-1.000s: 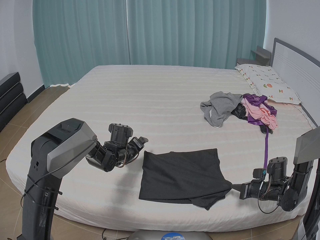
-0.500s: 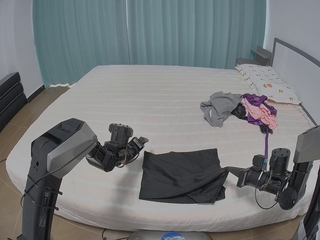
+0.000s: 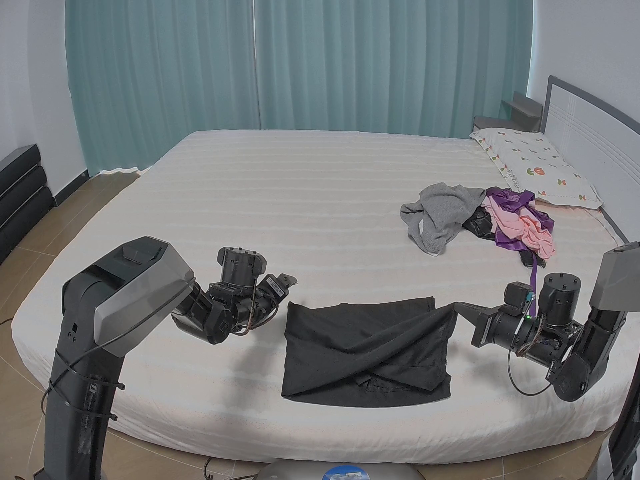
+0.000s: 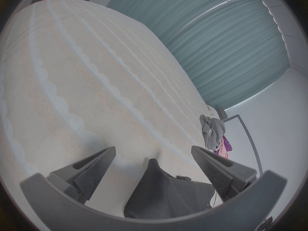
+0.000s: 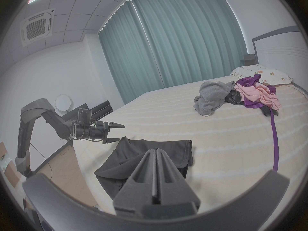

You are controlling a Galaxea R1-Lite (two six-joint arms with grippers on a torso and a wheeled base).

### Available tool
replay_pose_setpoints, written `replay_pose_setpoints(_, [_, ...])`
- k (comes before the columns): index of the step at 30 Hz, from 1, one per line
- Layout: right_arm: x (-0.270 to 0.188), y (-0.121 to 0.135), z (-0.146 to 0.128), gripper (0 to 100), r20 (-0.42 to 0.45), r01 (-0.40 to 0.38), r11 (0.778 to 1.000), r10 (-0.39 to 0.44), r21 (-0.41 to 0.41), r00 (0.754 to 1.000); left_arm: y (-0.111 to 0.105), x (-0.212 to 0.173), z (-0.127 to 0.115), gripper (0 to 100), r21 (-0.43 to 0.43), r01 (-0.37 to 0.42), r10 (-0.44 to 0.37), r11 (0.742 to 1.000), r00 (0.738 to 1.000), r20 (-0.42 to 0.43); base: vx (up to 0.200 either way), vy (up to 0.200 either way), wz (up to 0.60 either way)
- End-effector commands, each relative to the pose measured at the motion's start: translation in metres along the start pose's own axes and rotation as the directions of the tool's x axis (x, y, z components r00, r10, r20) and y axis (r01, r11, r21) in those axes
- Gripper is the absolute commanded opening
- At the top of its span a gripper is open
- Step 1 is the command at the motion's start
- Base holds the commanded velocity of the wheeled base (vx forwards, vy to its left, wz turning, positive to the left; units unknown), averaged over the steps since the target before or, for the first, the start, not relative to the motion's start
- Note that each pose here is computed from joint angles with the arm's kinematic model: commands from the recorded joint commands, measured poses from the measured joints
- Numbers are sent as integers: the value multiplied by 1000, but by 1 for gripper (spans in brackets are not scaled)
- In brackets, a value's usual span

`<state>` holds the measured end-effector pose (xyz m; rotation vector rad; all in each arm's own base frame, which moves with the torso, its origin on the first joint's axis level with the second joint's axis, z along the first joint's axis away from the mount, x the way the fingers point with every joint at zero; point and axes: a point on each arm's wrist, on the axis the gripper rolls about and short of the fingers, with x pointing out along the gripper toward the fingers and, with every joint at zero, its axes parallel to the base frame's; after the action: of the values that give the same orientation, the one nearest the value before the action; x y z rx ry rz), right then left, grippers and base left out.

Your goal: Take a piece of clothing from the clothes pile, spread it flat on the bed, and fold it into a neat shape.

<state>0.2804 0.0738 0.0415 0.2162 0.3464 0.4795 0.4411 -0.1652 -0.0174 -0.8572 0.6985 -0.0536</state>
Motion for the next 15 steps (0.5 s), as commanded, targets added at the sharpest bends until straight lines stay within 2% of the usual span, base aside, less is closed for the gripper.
replay_pose_setpoints(1, [-7, 1, -3, 0, -23, -5, 1000, 5, -12, 1000, 0, 0, 0, 100, -1, 0, 0, 1000, 1000, 0, 0, 0, 0])
replay_pose_setpoints(9, [-26, -13, -45, 0, -216, -15, 1000, 16, 10, 976, 0, 0, 0, 100, -1, 0, 0, 1000, 1000, 0, 0, 0, 0])
replay_pose_setpoints(15, [-43, -13, -62, 0, -291, -92, 994, 103, 51, 951, 0, 0, 0, 100, -1, 0, 0, 1000, 1000, 0, 0, 0, 0])
